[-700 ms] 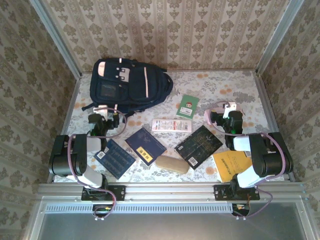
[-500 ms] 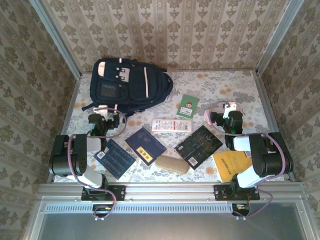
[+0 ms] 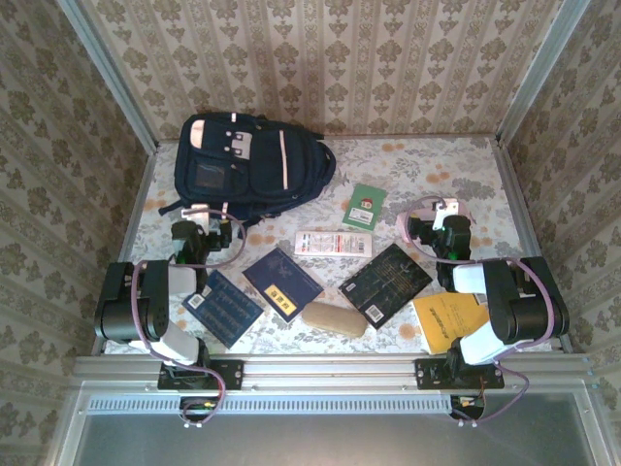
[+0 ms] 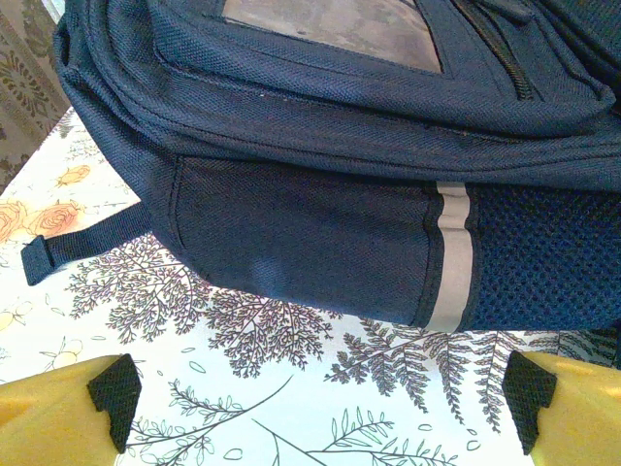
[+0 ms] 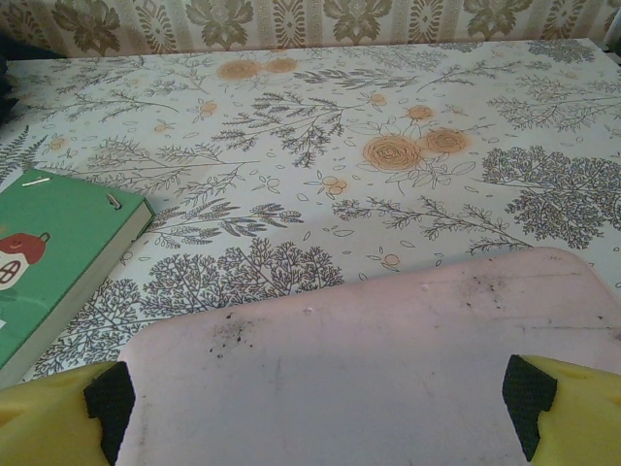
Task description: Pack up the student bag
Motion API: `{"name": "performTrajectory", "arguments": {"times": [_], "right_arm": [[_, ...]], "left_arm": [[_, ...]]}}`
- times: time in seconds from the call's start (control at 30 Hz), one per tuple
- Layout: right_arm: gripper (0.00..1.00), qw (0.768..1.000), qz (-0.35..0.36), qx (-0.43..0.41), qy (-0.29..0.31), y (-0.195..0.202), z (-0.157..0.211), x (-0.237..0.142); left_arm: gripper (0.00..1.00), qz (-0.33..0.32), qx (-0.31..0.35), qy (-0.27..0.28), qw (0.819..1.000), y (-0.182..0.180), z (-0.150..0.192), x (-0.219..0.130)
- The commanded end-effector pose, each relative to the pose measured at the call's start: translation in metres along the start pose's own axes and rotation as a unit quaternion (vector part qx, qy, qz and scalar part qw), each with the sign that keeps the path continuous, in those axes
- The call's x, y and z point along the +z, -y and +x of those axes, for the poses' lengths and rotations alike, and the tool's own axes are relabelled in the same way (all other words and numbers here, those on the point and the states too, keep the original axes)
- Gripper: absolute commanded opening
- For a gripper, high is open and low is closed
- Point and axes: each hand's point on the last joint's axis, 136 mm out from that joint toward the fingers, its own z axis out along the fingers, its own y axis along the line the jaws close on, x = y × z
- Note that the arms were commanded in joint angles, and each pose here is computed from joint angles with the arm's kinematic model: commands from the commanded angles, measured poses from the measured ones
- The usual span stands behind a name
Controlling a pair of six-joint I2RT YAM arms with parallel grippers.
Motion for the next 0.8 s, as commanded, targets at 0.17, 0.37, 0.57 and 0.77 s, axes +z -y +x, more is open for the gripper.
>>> {"name": "performTrajectory", "arguments": {"times": [0.17, 0.37, 0.57, 0.77], "right_arm": [[1.00, 1.000, -0.007, -0.004, 0.012, -0.002, -0.010, 0.001], [1.00, 0.999, 0.006, -0.019, 0.027, -0.007, -0.073, -0.035], [1.00, 0.988, -0.086, 0.029, 0.122, -0.064, -0.157, -0.120], [1.00, 0.988, -0.135, -0.019, 0.073, -0.114, -0.178, -0.179]], "left_arm": [[1.00, -0.004, 0.005, 0.025, 1.000, -0.003, -0.018, -0.001], [1.00, -0.021, 0.010, 0.048, 0.999, -0.008, -0.068, -0.041], [1.00, 0.021, 0.000, 0.115, 0.993, 0.030, -0.151, -0.120], [1.00, 0.148, 0.041, 0.106, 0.982, 0.115, -0.182, -0.193]]}}
